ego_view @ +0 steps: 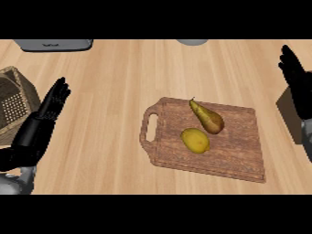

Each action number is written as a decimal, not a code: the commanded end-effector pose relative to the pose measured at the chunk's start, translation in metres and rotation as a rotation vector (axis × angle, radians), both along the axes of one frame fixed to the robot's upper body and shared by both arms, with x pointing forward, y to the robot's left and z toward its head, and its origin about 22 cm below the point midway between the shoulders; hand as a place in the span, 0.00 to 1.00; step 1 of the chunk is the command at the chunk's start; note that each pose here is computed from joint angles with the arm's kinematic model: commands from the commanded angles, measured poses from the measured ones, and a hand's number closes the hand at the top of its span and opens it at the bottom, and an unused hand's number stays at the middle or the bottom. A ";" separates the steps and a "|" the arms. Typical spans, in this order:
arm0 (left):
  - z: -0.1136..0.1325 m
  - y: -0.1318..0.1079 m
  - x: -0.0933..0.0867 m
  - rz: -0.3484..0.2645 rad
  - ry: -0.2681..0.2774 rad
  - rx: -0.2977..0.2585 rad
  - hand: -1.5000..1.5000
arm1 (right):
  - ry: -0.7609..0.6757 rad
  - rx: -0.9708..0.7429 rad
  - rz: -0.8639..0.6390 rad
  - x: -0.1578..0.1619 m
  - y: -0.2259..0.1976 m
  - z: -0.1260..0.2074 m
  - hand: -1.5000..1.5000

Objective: Pick the lemon from the cutting board and place it in the cardboard box

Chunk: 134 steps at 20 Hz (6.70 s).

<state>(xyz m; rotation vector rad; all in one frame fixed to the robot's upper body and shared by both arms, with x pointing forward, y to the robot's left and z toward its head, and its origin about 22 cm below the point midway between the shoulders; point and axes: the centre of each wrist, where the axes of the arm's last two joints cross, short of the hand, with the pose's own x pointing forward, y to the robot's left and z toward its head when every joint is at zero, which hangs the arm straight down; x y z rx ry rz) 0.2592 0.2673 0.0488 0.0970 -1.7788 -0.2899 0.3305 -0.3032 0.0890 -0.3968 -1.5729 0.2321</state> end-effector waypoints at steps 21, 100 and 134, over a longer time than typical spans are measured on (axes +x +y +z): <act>-0.011 -0.044 0.008 -0.135 0.202 0.060 0.50 | -0.259 -0.914 0.461 -0.144 0.068 -0.021 0.00; -0.016 -0.057 0.009 -0.147 0.177 0.044 0.50 | 0.211 -1.074 0.587 -0.080 0.109 -0.114 1.00; -0.005 -0.060 0.021 -0.156 0.183 0.038 0.50 | -0.321 -0.733 0.206 -0.293 -0.137 0.107 1.00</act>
